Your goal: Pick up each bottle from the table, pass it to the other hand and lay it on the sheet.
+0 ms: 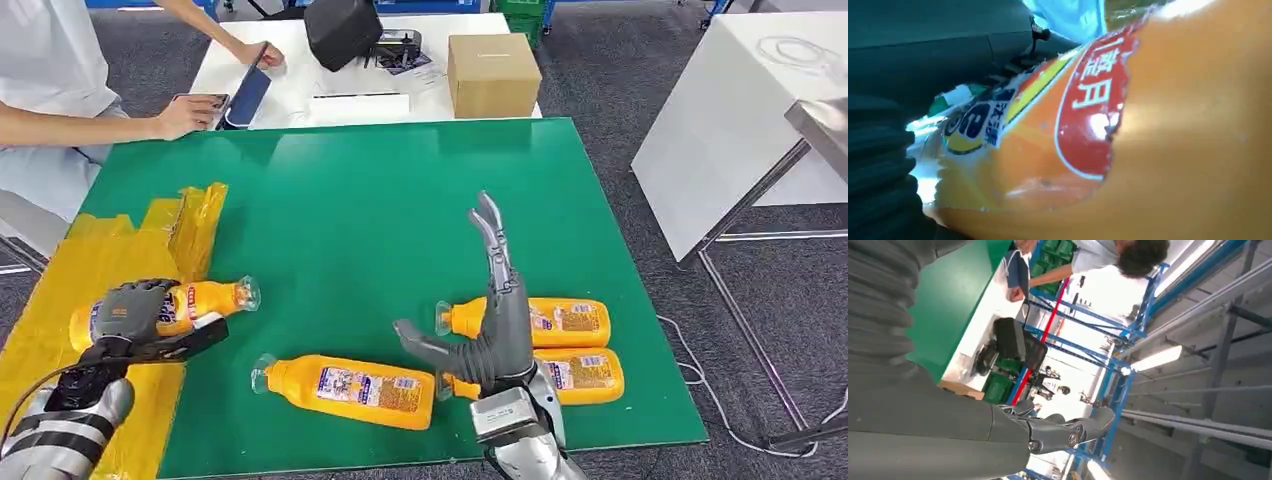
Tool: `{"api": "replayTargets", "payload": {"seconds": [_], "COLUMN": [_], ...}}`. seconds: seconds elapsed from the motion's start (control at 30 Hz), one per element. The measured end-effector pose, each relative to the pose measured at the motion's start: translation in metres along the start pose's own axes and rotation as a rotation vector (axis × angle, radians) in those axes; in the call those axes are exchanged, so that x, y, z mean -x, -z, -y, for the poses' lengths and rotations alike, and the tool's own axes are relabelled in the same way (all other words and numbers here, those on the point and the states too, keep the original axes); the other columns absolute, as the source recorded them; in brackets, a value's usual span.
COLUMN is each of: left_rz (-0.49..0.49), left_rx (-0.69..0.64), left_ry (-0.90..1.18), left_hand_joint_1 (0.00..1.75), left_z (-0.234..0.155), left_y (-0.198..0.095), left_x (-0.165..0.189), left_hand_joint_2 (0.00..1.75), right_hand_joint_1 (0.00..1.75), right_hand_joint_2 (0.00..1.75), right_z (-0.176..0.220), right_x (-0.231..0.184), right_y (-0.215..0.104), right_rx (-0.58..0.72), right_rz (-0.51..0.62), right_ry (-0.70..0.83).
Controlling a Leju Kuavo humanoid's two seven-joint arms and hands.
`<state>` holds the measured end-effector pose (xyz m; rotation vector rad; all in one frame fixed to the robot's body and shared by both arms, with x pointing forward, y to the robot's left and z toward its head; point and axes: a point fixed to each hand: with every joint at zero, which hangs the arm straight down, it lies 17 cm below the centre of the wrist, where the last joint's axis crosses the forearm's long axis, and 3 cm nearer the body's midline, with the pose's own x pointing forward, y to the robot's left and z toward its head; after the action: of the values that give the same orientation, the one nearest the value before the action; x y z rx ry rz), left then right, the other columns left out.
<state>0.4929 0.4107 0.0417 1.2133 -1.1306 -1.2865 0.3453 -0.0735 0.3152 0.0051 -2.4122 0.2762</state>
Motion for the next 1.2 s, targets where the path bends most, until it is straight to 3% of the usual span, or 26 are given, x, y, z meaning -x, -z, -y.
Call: {"api": "replayTargets", "payload": {"seconds": [0.4, 0.43, 0.47, 1.2], "left_rz": [0.030, 0.025, 0.019, -0.041], "left_rx": [0.031, 0.030, 0.030, 0.086], "left_ry": [-0.038, -0.037, -0.036, 0.103], "left_hand_joint_1": [1.75, 0.45, 0.00, 0.00], "left_z": [0.008, 0.008, 0.008, 0.021], "left_y": [-0.006, -0.006, -0.006, -0.007], "left_x": [0.006, 0.006, 0.007, 0.025], "left_hand_joint_2": [1.75, 1.75, 1.75, 1.75], "right_hand_joint_1": [0.00, 0.00, 0.00, 0.00], "right_hand_joint_2": [1.75, 1.75, 1.75, 1.75], "right_z": [0.000, 0.000, 0.000, -0.008], "right_x": [0.008, 0.008, 0.009, 0.023], "right_y": [-0.002, -0.002, -0.002, -0.004], "right_rx": [-0.005, -0.005, -0.005, -0.047], "right_rz": [-0.021, -0.021, -0.022, -0.066], "right_ry": [0.001, 0.000, 0.000, -0.023]}}
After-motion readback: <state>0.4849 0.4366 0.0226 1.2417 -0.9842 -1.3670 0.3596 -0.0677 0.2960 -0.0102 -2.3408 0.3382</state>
